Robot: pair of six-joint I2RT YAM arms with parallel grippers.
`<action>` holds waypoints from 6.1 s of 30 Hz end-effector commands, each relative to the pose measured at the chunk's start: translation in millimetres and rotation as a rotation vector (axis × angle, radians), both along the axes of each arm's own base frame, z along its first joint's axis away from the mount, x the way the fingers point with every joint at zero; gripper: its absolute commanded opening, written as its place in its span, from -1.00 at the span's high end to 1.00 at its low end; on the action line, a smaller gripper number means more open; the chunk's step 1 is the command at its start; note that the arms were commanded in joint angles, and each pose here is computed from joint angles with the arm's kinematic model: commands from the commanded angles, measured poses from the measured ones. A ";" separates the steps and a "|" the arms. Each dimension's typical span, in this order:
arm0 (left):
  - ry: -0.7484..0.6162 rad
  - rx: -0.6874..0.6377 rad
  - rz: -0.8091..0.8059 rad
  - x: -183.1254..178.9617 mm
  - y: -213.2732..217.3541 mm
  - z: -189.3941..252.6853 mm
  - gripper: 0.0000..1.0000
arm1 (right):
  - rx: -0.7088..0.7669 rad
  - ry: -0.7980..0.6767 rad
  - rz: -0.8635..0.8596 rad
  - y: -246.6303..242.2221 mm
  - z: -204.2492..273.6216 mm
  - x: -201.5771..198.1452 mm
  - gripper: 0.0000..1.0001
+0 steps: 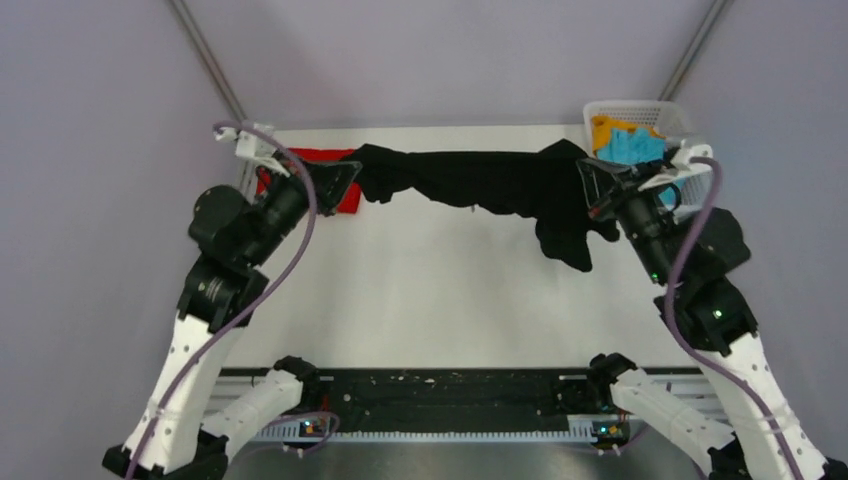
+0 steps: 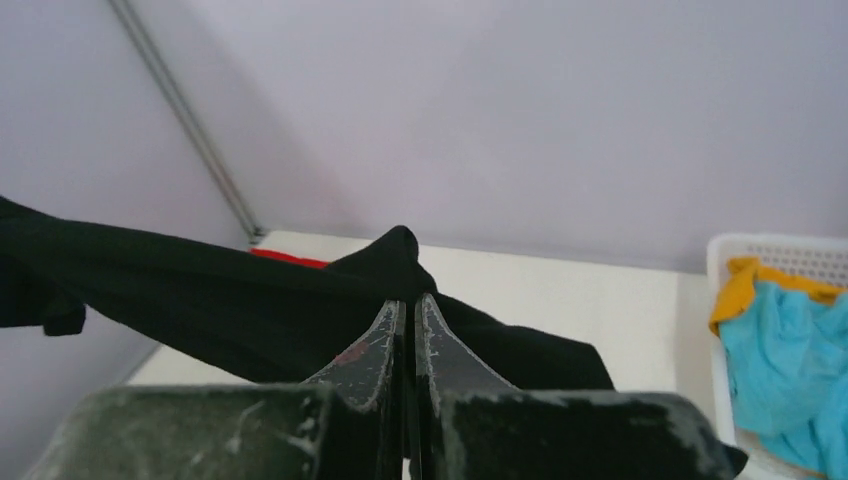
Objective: Fold and stack the t-shirts
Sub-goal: Flatten out the tshirt
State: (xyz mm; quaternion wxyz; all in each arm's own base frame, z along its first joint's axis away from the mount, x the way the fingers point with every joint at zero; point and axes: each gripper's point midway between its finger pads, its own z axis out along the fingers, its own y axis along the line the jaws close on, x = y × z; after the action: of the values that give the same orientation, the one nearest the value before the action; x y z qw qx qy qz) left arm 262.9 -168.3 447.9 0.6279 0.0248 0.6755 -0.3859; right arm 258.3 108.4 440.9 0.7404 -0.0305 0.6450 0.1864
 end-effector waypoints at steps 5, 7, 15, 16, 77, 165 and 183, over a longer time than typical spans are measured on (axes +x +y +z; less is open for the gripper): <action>-0.270 -0.103 -0.048 -91.8 29.3 87.7 1.00 | 0.068 -0.226 0.453 30.4 97.7 -113.0 1.00; -0.279 -0.109 -0.067 -99.5 29.0 89.2 1.00 | 0.065 -0.217 0.487 35.0 95.9 -116.5 1.00; 0.018 -0.033 0.155 -9.0 32.1 -18.8 1.00 | 0.010 0.059 0.293 43.2 8.8 -30.1 1.00; 0.086 -0.009 0.230 9.7 38.2 -44.1 1.00 | -0.011 0.102 0.261 45.2 -7.7 -14.7 1.00; 0.841 0.201 0.650 47.0 105.4 -340.8 1.00 | -0.339 1.242 -0.260 41.0 -442.9 -120.2 0.42; 0.379 0.165 0.576 292.5 106.1 -219.4 1.00 | 0.060 0.380 -0.521 -63.3 -188.8 165.9 1.00; 0.441 0.217 0.447 352.2 61.8 -229.3 -0.98 | -0.050 0.535 -0.311 -35.1 -220.4 247.2 -0.98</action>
State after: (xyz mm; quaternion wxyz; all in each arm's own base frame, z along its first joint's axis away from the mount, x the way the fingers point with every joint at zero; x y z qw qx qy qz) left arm 643.2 -95.0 153.7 0.4920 -0.1596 0.8434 -0.1455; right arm 532.0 46.9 187.2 0.5473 0.1355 0.8258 -0.0097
